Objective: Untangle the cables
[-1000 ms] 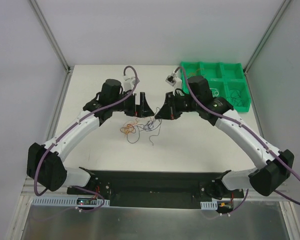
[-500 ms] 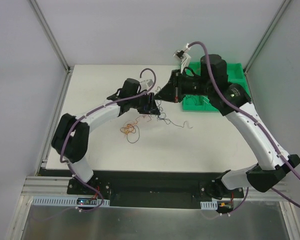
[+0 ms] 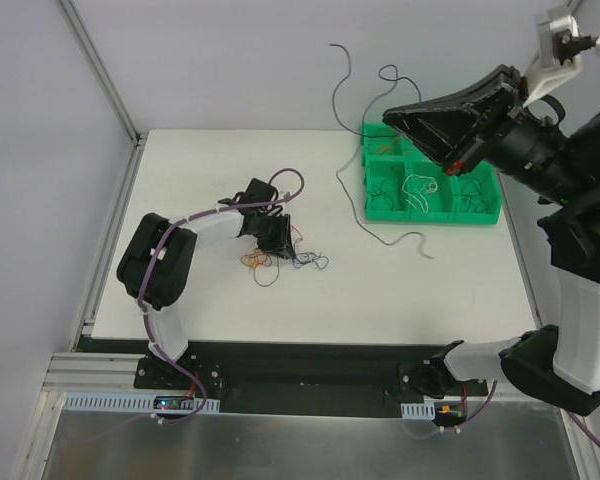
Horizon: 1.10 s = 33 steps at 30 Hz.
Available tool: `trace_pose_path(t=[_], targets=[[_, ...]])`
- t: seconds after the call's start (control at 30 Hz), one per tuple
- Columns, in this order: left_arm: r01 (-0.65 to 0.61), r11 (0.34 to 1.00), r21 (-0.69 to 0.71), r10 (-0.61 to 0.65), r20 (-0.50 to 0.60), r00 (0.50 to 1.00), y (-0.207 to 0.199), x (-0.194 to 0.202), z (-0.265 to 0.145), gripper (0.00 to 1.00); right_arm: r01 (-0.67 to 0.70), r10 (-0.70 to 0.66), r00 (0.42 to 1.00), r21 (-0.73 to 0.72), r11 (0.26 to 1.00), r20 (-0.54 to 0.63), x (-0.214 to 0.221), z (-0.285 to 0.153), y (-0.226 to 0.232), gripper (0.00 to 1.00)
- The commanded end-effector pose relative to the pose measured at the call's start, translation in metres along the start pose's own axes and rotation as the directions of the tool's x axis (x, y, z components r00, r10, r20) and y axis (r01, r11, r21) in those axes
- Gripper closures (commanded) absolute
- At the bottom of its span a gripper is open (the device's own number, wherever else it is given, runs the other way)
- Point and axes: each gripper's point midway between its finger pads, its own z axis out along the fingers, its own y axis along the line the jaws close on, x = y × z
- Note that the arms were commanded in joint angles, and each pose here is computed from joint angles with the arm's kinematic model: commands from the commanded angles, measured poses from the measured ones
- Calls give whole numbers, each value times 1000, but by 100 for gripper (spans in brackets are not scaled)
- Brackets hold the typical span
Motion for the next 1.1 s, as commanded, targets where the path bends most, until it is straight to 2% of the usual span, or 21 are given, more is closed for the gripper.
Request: trace_pose_path(t=[0.0, 0.2, 0.33, 0.53, 0.67, 0.83, 0.9, 0.93, 1.07], targets=[[-56, 997, -48, 58, 45, 997, 3, -1, -24, 76, 25, -18, 999, 226, 974, -33, 23, -11, -52, 100], [-76, 996, -45, 79, 70, 994, -6, 2, -47, 74, 31, 84, 978, 524, 851, -193, 117, -60, -122, 100], [-70, 997, -22, 71, 71, 995, -16, 6, -61, 69, 33, 199, 941, 662, 748, -272, 184, -97, -162, 100], [-71, 997, 24, 69, 88, 994, -35, 8, -83, 59, 33, 426, 832, 798, 602, -355, 299, -151, -204, 100], [-70, 996, 60, 64, 103, 993, -47, 9, -95, 55, 69, 589, 700, 860, 506, -403, 363, -189, -219, 100], [-69, 994, 82, 60, 101, 993, -54, 12, -103, 49, 120, 674, 559, 851, 512, -484, 408, -202, -239, 100], [-73, 994, 85, 63, 107, 992, -56, 12, -106, 48, 134, 694, 523, 852, 505, -494, 416, -199, -251, 100], [-74, 994, 87, 65, 106, 992, -56, 13, -106, 48, 138, 683, 516, 837, 529, -517, 417, -194, -258, 100], [-68, 993, 92, 60, 97, 993, -56, 17, -107, 47, 91, 724, 470, 843, 529, -505, 436, -169, -281, 99]])
